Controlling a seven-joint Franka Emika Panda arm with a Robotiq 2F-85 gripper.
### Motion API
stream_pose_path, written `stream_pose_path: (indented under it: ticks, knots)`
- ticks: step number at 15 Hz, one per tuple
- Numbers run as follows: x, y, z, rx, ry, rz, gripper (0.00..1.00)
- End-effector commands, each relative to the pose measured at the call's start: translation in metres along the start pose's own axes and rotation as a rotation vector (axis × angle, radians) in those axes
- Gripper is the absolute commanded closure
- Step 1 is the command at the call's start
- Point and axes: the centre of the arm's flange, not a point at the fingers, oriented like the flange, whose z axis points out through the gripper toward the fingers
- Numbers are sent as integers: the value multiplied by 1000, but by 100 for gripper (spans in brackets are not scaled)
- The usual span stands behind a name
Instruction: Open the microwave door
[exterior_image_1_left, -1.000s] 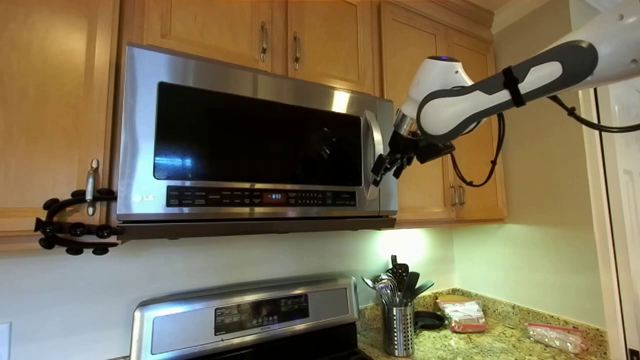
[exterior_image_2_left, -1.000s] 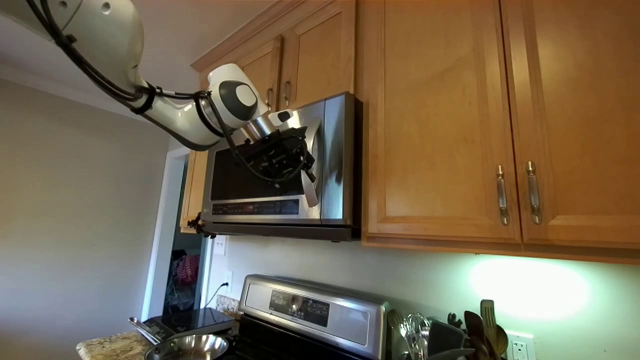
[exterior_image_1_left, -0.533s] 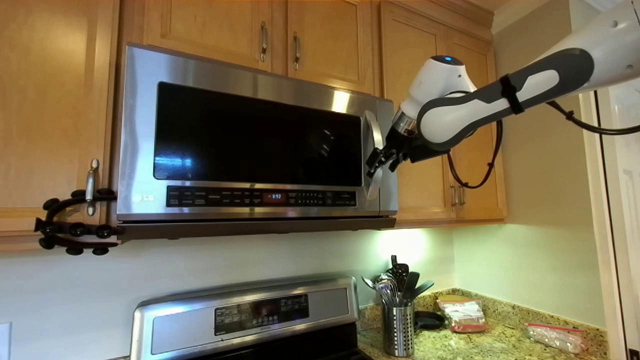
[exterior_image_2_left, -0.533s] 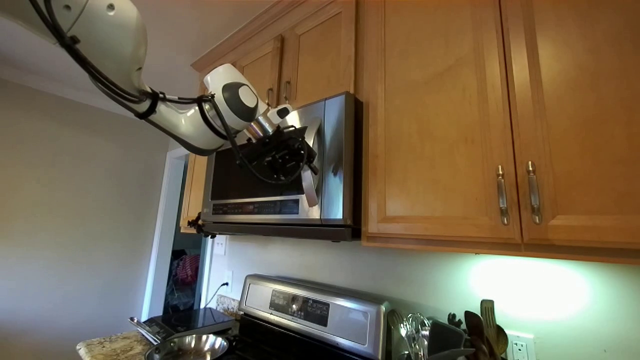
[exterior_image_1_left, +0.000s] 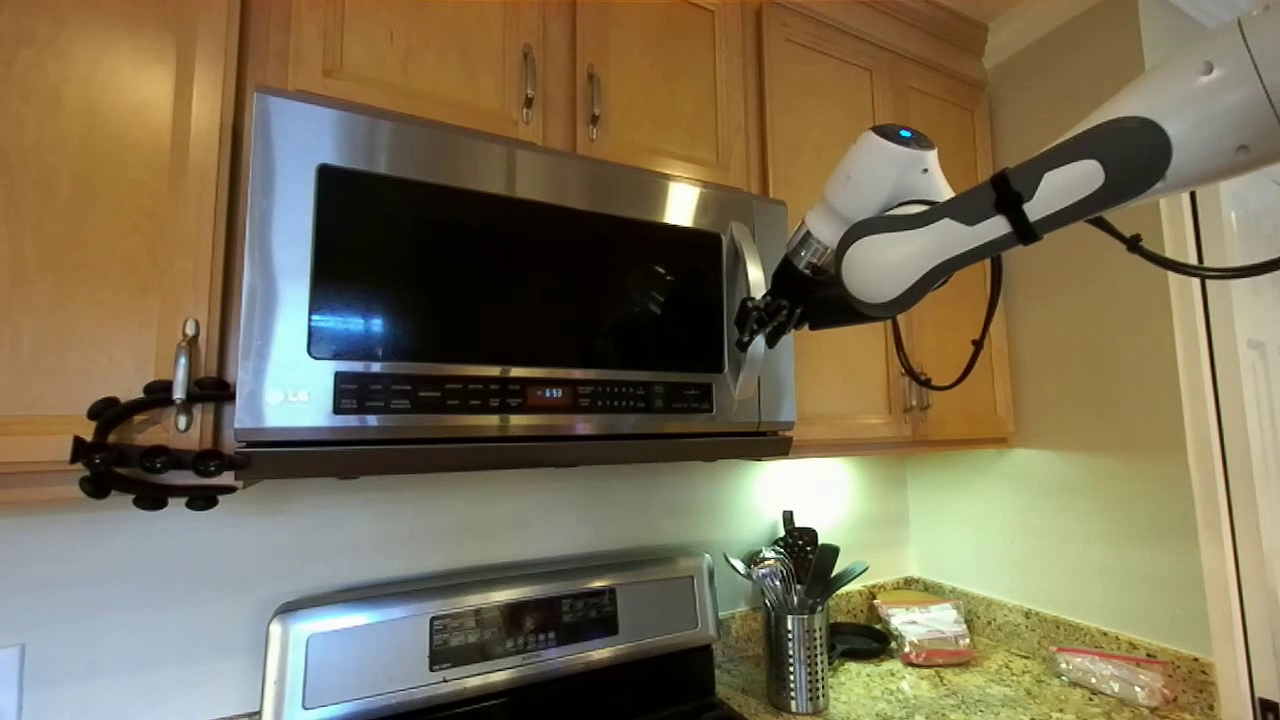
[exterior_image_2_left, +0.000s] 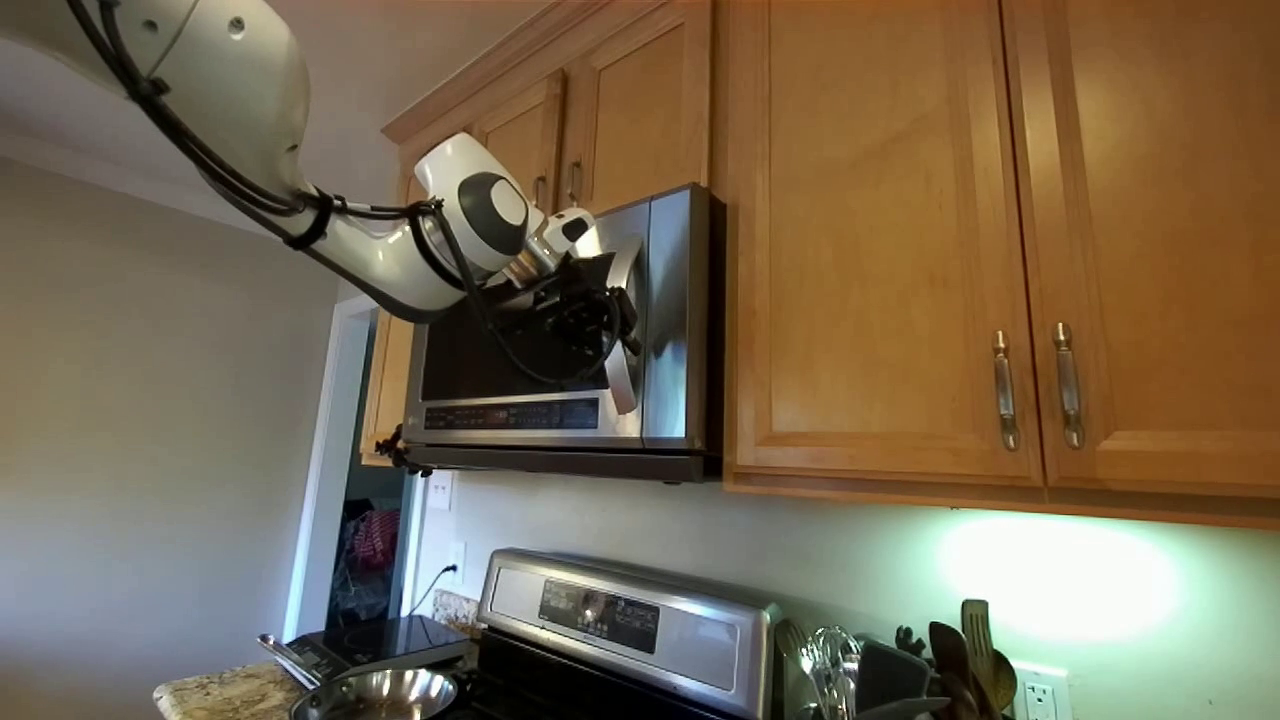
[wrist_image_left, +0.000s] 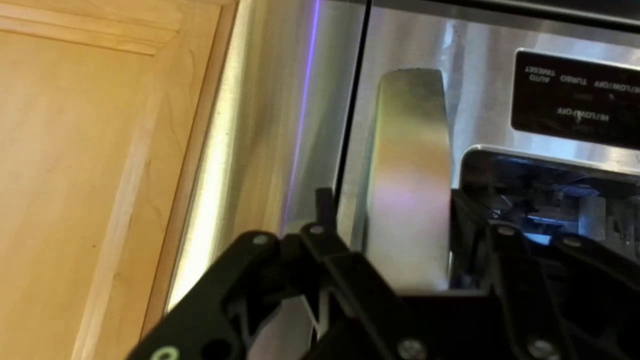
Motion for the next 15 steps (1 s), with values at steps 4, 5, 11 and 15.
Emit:
stream_pose_path:
  ticks: [4, 5, 11, 15]
  knots:
    - [-7, 6, 12, 52, 6, 21, 86]
    - [-8, 6, 9, 63, -13, 12, 86]
    - [-16, 8, -4, 216, -144, -59, 86]
    - [-15, 0, -15, 218, -182, -121, 86]
